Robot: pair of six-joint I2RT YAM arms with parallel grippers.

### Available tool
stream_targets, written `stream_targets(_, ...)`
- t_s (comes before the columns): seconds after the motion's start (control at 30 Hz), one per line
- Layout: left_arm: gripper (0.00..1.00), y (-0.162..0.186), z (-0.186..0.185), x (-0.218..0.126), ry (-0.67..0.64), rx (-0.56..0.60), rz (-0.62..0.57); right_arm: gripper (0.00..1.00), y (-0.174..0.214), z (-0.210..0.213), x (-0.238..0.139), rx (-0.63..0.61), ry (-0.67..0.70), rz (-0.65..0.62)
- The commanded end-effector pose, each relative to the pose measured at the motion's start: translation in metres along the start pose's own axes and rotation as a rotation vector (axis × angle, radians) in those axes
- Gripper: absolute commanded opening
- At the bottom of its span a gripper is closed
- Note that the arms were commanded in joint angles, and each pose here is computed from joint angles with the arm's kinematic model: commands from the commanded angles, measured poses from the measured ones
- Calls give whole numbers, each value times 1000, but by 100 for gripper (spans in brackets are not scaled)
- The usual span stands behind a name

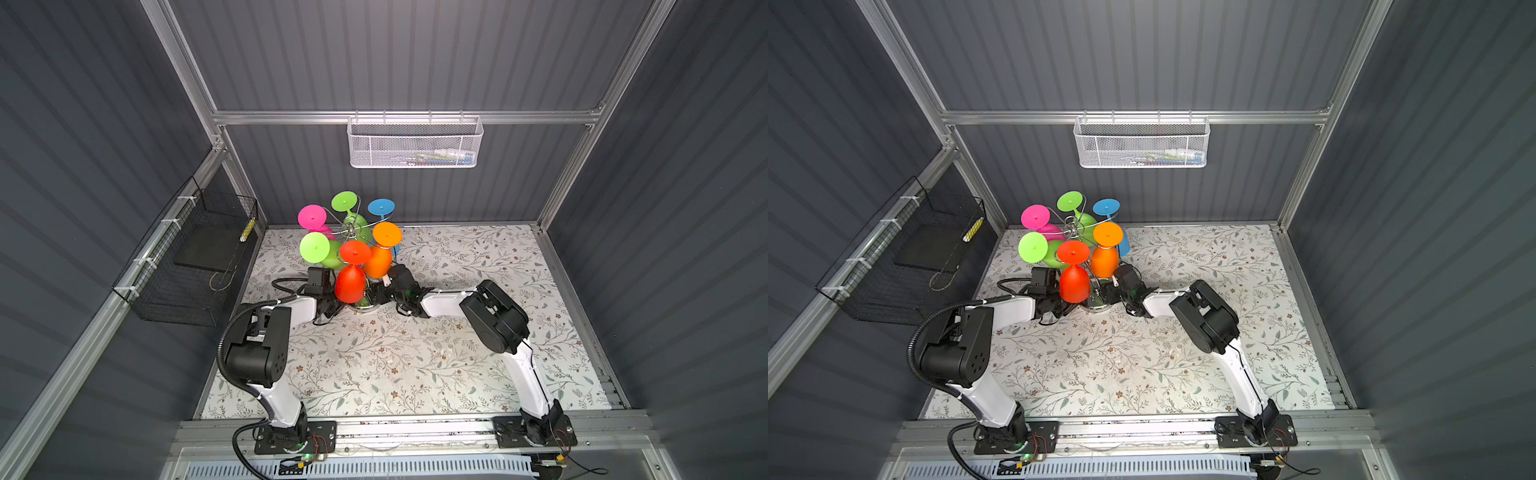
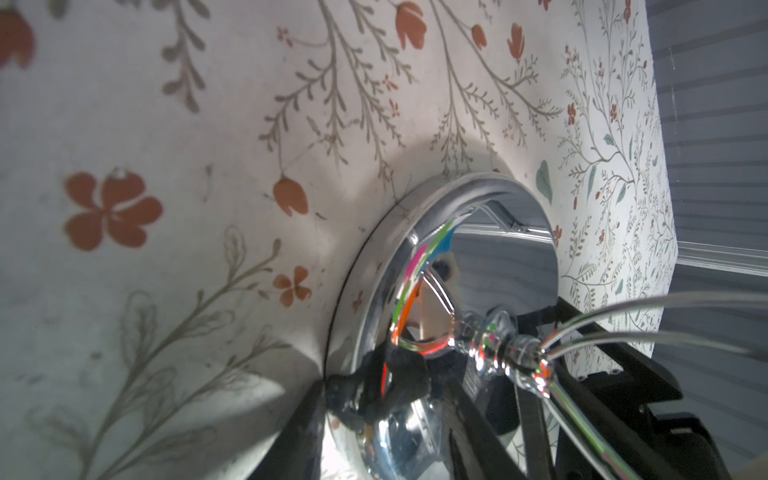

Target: Take the wine glass off the wine glass rack

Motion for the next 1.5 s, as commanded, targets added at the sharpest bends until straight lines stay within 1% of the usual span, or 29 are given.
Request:
stream_targets(0.0,46,17,29,16,-96,-5,70,70,5,13,6,10,-34,18)
stream_targets(0.23,46,16,28,13,-94,0,64,71,6,12,-3,9,-39,-11)
stream_targets(0.37,46,19,30,9,-97,-3,65,73,14,15,-9,0,-42,-8)
stream_targets(0.53,47,23,34,1,-97,-3,53,74,21,15,-24,-9,-51,-43)
stream_targets(0.7,52,27,37,-10,-95,-3,37,75,27,16,-42,-21,-55,-91)
stream_targets(0.9,58,34,45,-27,-103,-5,7,76,37,13,-61,-25,-42,-111)
stream_targets(1.1,61,46,56,-43,-105,-17,-14,77,50,0,-89,-18,12,-128)
stream_targets(1.23,62,54,64,-50,-102,-22,-21,77,61,-7,-106,-21,41,-117)
stream_targets(1.47,63,67,76,-60,-95,-28,-27,77,68,-20,-135,-32,113,-123)
Point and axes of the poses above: each gripper's point midway between its finger pads, its own x axis out along the fingers, its own z axis along the line the jaws close on, y = z × x, the point moved 2 cm from there along -x, back along the fingers, and after that the axes turned 5 degrees about -x, right-handed, at the moved point
